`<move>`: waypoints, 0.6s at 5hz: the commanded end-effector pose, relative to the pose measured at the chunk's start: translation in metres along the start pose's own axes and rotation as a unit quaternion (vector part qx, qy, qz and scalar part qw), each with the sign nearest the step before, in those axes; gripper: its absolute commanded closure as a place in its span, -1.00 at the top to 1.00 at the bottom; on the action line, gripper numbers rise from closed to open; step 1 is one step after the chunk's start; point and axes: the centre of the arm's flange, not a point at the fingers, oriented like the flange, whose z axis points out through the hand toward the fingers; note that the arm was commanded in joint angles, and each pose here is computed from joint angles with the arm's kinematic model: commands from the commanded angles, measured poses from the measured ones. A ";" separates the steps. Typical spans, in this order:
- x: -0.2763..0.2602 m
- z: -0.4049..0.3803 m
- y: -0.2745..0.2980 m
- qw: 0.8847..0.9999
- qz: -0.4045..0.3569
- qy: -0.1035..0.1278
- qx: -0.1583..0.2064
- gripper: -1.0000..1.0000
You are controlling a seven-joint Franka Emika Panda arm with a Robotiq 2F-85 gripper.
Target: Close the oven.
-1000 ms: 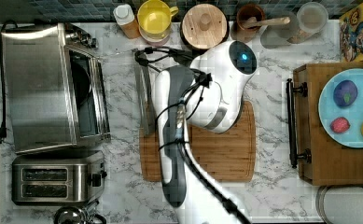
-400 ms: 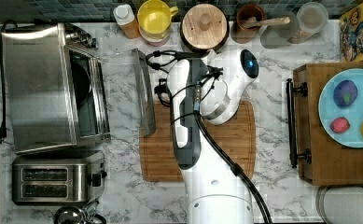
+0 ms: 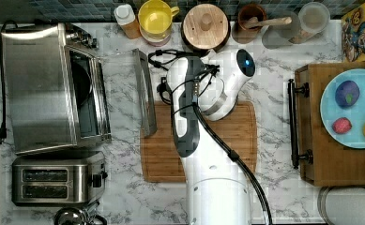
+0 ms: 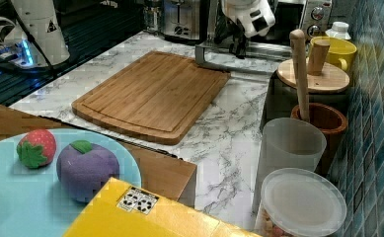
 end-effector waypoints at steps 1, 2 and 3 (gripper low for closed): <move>0.042 -0.008 -0.070 0.997 -0.066 0.037 0.024 -1.00; 0.034 -0.022 -0.082 0.994 -0.070 0.066 0.048 -1.00; 0.038 -0.012 -0.090 0.995 -0.080 0.046 0.038 -1.00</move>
